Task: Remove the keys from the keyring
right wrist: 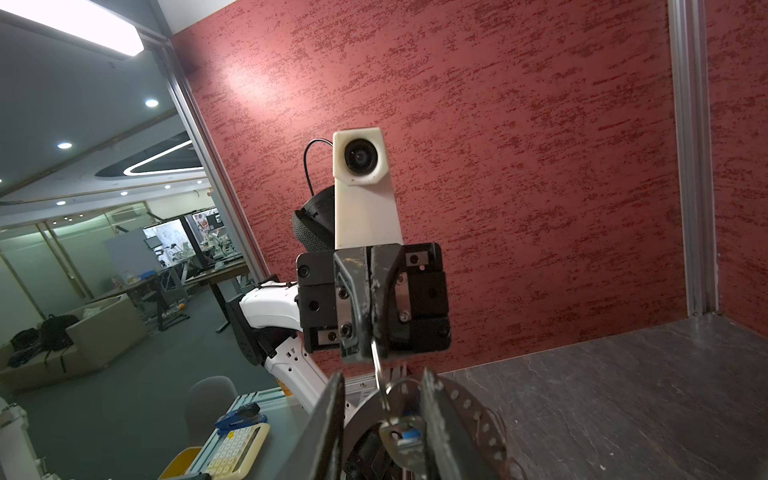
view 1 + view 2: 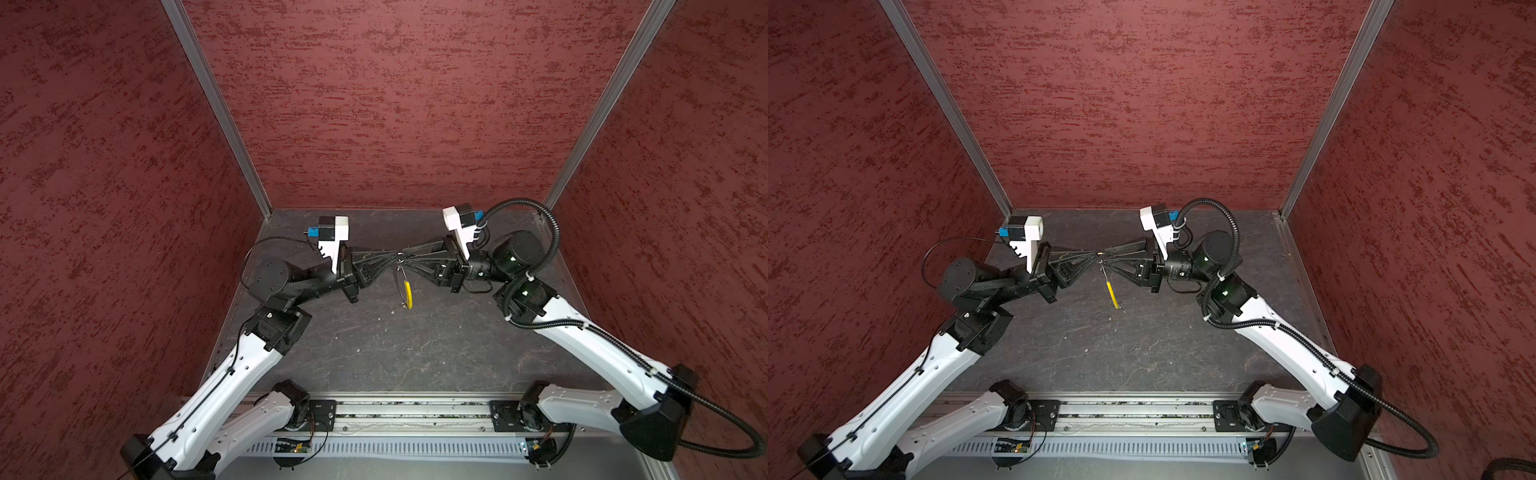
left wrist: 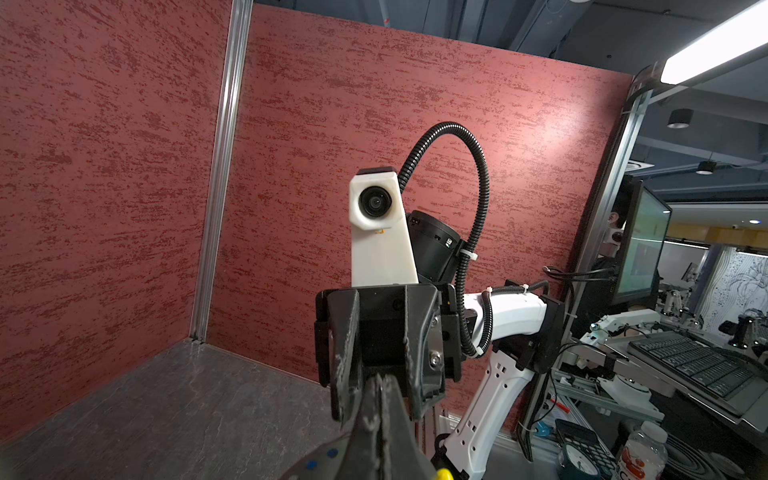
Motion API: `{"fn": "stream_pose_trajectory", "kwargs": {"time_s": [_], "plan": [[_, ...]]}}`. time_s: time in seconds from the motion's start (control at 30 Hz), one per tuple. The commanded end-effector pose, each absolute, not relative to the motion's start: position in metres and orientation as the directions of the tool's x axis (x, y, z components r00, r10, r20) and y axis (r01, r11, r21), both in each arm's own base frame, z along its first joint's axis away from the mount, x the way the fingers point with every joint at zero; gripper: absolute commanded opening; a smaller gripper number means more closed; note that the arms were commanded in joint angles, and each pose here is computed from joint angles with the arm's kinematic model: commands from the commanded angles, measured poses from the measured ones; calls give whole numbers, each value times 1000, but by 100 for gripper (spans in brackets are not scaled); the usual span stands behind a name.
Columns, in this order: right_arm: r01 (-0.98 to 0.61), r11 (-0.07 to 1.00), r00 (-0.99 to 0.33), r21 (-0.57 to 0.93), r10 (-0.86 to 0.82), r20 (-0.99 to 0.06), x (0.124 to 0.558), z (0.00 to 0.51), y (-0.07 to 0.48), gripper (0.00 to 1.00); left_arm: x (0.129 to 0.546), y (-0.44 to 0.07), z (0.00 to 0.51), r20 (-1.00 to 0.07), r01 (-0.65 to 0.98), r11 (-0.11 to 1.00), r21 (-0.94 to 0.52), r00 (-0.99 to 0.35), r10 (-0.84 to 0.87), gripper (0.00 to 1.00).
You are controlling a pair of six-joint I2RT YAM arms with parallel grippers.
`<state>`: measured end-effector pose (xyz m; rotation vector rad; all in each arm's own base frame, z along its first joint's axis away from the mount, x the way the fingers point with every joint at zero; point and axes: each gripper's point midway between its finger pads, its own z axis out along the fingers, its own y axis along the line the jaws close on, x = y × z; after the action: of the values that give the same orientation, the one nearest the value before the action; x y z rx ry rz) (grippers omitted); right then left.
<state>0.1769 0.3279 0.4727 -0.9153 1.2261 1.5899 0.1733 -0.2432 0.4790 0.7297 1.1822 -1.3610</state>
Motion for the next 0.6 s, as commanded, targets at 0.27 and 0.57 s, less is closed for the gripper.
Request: {"fn": "stream_pose_trajectory", "kwargs": {"time_s": [0.27, 0.57], "plan": [[-954, -106, -299, 282, 232, -926, 173, 481, 327, 22, 170, -243, 482, -923, 966, 134, -219, -161, -350, 0], [-953, -103, -301, 284, 234, -925, 173, 482, 326, 10, 172, -244, 479, -923, 964, 133, -229, -172, -343, 0]]}}
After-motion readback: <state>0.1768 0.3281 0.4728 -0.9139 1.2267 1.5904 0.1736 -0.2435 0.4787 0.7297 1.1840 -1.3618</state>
